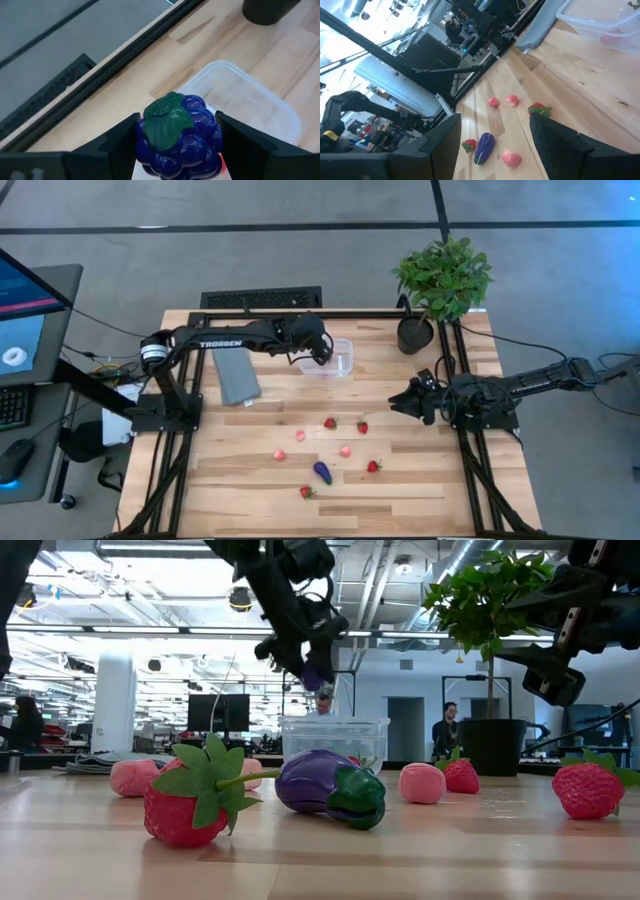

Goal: Pick and placing Produce into tupperware
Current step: Put the grapes into the transparent bin

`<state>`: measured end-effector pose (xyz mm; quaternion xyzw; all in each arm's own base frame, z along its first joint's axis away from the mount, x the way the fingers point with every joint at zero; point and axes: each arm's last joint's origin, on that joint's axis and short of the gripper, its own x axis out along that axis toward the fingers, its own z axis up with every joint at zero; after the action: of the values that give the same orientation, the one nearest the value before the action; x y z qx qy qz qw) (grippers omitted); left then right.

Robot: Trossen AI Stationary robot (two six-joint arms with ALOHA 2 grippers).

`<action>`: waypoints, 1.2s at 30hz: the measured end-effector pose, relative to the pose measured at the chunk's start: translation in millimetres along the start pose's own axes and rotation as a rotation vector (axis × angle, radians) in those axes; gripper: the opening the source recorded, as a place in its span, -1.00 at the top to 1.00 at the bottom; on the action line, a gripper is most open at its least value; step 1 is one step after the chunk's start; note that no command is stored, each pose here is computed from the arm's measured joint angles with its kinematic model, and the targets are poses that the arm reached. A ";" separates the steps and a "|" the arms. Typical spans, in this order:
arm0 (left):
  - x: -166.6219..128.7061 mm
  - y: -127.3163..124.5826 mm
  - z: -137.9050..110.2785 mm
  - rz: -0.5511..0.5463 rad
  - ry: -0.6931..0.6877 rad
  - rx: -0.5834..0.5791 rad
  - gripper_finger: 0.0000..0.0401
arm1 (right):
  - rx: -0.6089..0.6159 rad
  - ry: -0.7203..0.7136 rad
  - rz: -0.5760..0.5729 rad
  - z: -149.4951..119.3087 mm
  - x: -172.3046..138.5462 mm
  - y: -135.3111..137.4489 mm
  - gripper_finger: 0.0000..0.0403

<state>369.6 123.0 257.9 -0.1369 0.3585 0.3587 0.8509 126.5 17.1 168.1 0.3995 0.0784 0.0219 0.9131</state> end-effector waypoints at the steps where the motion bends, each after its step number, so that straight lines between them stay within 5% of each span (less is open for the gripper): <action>1: 3.7 1.3 -2.0 -0.007 0.022 0.002 -0.14 | 0.002 -0.006 -0.006 0.2 0.0 -0.2 -0.29; 9: 38.3 -8.8 -17.5 -0.035 0.108 0.012 -0.14 | 0.028 -0.011 -0.009 0.2 0.0 0.0 -0.29; 36: 40.0 -4.3 -24.8 -0.060 0.198 0.053 -0.26 | 0.025 0.019 0.016 -3.5 -0.2 3.2 -0.29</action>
<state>379.4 128.3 211.9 -0.1597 0.4461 0.3081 0.8249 125.8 21.8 168.2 0.4113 0.0841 0.0320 0.9071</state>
